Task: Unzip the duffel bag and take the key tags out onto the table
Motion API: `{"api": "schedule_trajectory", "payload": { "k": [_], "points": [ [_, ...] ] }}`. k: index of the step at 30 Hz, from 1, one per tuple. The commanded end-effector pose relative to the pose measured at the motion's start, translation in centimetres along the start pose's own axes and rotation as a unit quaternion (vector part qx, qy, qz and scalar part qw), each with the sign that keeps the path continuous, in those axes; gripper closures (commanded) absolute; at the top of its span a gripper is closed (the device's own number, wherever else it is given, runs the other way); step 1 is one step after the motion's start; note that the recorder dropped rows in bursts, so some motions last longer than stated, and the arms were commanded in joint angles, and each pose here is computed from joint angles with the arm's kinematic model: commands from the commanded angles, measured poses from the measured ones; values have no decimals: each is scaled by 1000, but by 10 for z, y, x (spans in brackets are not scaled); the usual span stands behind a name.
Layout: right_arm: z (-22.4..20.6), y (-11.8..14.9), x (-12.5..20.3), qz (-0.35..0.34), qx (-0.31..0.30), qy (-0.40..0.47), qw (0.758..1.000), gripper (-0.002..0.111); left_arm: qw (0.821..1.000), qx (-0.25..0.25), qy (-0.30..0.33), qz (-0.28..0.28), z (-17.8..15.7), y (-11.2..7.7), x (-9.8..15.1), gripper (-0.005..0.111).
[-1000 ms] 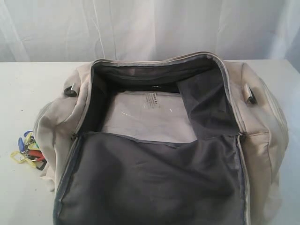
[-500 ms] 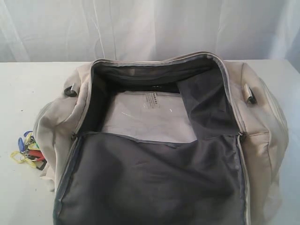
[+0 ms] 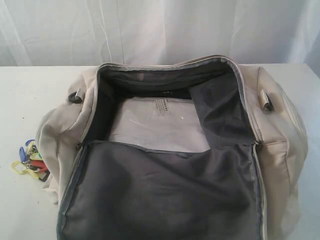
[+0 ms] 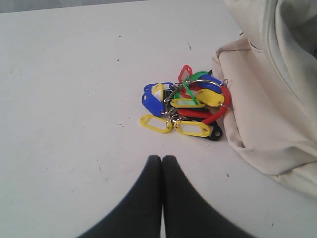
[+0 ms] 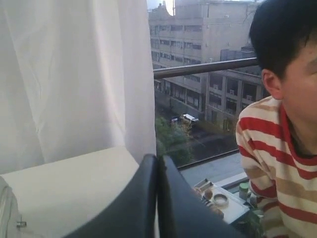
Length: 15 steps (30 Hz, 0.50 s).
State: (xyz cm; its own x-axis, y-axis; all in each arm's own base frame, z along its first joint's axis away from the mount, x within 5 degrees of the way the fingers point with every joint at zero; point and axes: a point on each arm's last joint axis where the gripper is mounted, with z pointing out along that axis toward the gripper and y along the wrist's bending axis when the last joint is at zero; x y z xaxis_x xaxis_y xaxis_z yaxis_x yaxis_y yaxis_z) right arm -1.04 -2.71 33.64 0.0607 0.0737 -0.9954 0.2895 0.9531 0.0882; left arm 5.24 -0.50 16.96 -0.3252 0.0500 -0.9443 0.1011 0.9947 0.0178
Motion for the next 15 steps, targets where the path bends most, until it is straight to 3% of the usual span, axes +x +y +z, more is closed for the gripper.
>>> {"api": "schedule_trajectory", "payload": {
  "k": [1,10,15],
  "points": [
    [18,5,33,-16,-6,33,999,108,1000,1,-1,-6,0,0,1,107],
    [50,14,150,-60,-45,144,987,108,1000,1,-1,-6,0,0,1,107],
    [53,22,147,-63,-90,83,990,108,1000,1,-2,-6,0,0,1,107]
  ]
}}
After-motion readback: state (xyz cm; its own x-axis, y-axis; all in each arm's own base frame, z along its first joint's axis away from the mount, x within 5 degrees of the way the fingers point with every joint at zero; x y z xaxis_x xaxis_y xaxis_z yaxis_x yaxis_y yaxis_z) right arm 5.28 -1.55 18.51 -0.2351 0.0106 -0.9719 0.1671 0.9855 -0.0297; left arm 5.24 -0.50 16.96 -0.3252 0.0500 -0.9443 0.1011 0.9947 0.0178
